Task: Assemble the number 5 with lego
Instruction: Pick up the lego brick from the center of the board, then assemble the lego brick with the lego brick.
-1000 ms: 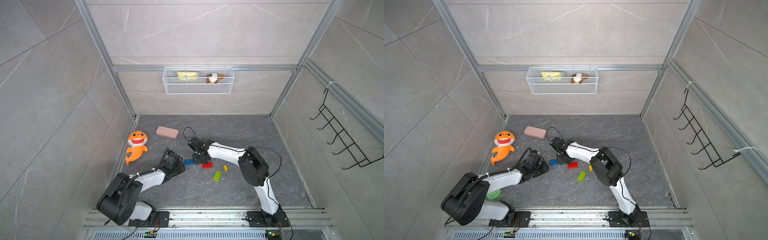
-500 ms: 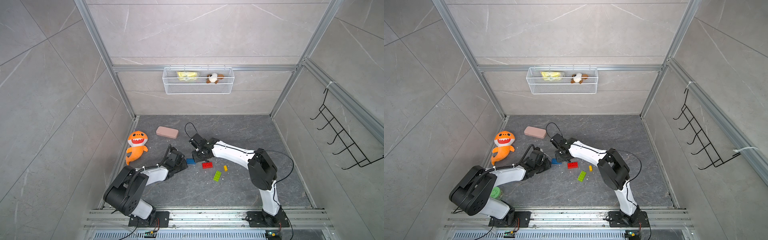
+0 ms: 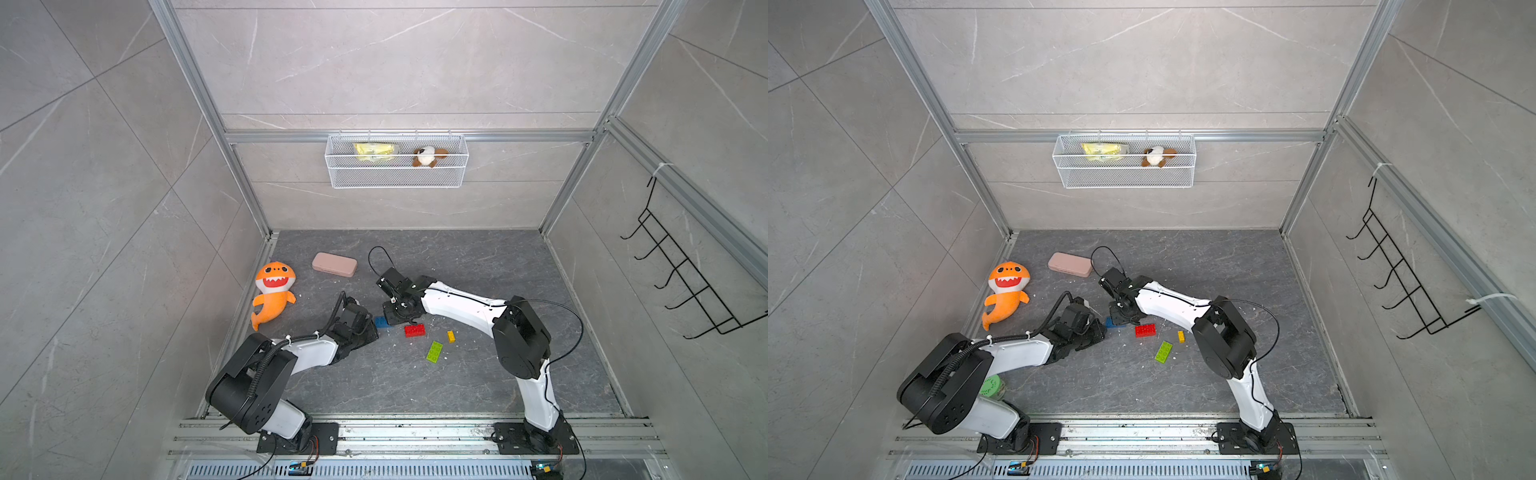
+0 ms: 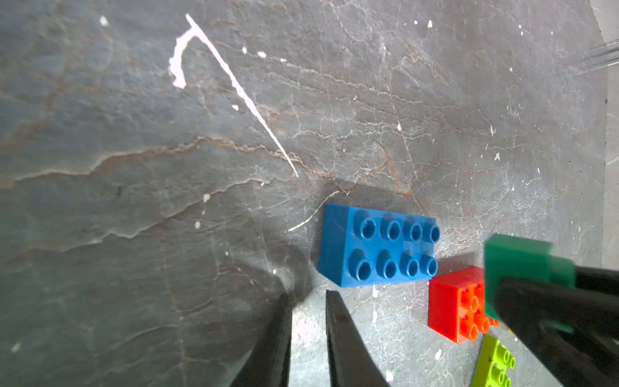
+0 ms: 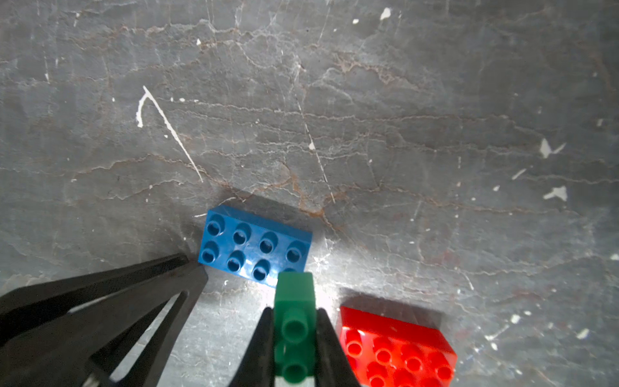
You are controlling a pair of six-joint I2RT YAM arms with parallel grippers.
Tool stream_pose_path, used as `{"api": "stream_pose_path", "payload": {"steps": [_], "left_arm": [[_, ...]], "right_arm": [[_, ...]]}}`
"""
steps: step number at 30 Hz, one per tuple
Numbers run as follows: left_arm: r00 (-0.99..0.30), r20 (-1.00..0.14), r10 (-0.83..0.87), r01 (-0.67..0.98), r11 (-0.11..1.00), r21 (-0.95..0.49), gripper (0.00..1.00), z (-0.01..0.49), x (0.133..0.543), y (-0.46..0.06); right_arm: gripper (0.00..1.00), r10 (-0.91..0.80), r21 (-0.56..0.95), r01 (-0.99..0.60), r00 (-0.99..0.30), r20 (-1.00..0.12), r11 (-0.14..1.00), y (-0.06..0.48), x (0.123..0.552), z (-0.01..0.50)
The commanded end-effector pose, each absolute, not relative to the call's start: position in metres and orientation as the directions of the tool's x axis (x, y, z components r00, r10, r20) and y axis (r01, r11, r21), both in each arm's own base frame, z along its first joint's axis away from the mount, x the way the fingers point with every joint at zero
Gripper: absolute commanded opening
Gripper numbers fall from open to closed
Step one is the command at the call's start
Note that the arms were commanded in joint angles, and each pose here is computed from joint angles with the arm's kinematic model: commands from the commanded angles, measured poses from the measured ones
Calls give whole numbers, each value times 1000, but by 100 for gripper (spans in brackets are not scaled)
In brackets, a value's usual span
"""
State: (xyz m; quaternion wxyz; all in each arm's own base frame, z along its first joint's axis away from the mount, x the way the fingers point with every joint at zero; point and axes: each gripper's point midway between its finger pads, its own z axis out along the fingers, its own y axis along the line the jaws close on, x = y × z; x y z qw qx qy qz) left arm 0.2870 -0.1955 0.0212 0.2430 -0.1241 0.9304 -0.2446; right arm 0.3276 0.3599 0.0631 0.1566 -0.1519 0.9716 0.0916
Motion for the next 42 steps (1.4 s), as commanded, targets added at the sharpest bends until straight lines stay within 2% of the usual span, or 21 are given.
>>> {"api": "stream_pose_path", "payload": {"steps": [1, 12, 42], "left_arm": [[-887, -317, -337, -158, 864, -478, 24, 1, 262, -187], [-873, -342, -347, -170, 875, -453, 25, 5, 257, -174], [-869, -354, -345, -169, 880, -443, 25, 5, 254, -169]], "right_arm": [[14, -257, 132, -307, -920, -297, 943, 362, 323, 56], [14, -251, 133, -296, -927, -278, 946, 369, 320, 47], [14, -231, 8, -241, -938, -258, 971, 363, 324, 19]]}}
